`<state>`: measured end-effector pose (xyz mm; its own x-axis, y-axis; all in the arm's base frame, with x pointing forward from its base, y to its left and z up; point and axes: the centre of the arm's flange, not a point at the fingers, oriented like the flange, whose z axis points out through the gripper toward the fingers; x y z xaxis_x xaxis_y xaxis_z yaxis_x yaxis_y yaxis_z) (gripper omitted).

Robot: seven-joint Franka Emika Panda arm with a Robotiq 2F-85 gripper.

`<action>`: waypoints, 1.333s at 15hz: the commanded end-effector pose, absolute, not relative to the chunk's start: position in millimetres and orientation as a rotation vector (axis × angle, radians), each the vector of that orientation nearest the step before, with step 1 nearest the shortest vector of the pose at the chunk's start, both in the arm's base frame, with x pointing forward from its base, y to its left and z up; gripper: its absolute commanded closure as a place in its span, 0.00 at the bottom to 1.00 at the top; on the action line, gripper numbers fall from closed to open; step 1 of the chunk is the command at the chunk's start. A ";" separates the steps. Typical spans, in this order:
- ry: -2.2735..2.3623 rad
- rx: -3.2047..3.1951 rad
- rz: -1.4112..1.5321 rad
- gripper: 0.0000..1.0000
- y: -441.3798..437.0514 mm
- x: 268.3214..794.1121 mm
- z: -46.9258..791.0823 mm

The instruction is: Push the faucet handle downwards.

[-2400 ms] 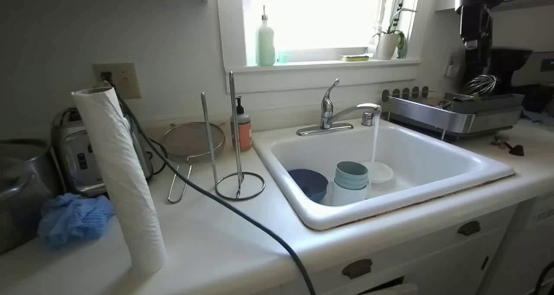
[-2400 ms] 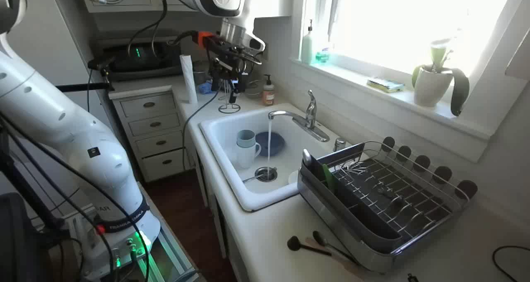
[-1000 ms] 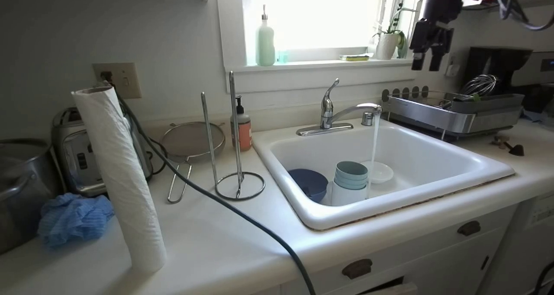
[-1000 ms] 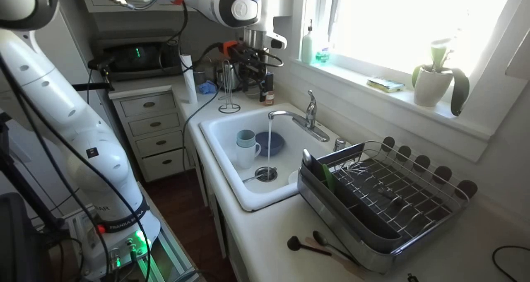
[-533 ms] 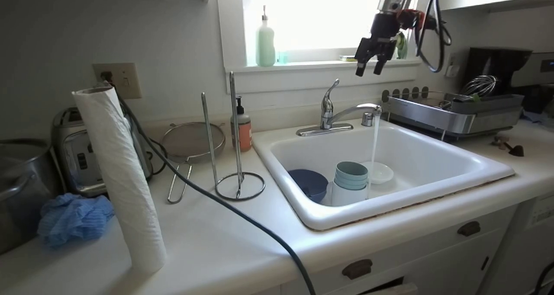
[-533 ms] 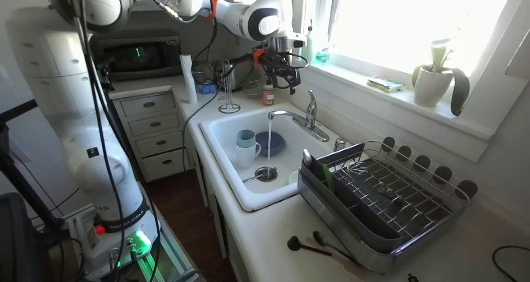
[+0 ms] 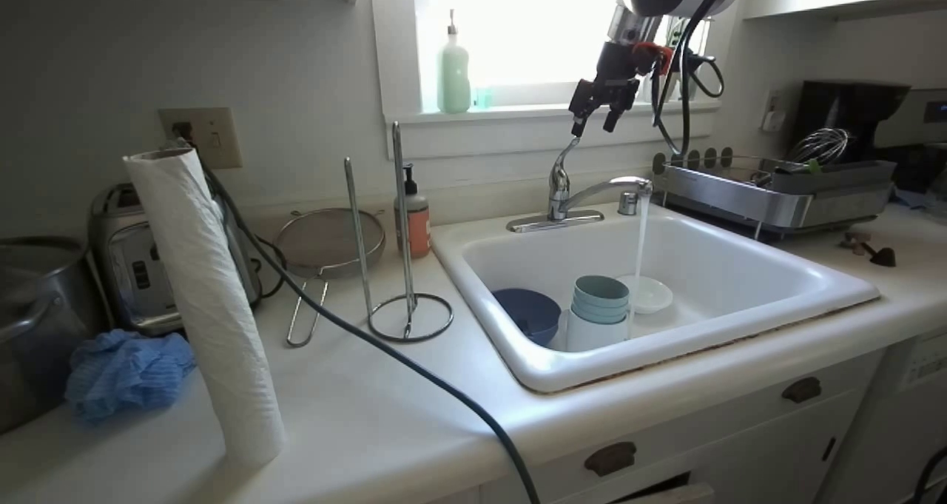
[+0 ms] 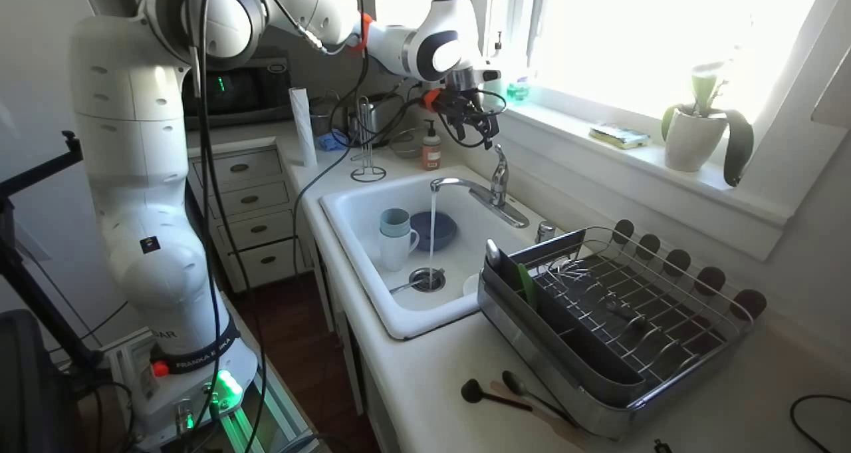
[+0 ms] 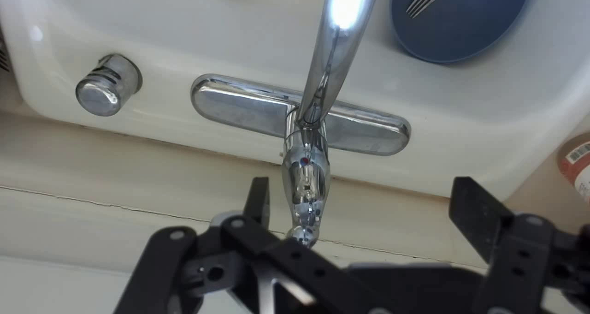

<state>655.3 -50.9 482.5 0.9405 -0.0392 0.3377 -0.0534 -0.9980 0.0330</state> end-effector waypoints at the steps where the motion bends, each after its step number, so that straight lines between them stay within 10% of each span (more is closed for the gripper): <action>1: -0.073 3.053 0.535 0.00 -51.2 654.7 484.7; 15: -0.067 2.984 0.788 0.00 -66.1 693.5 443.7; 20: -0.044 2.951 0.863 0.48 -63.8 700.3 435.7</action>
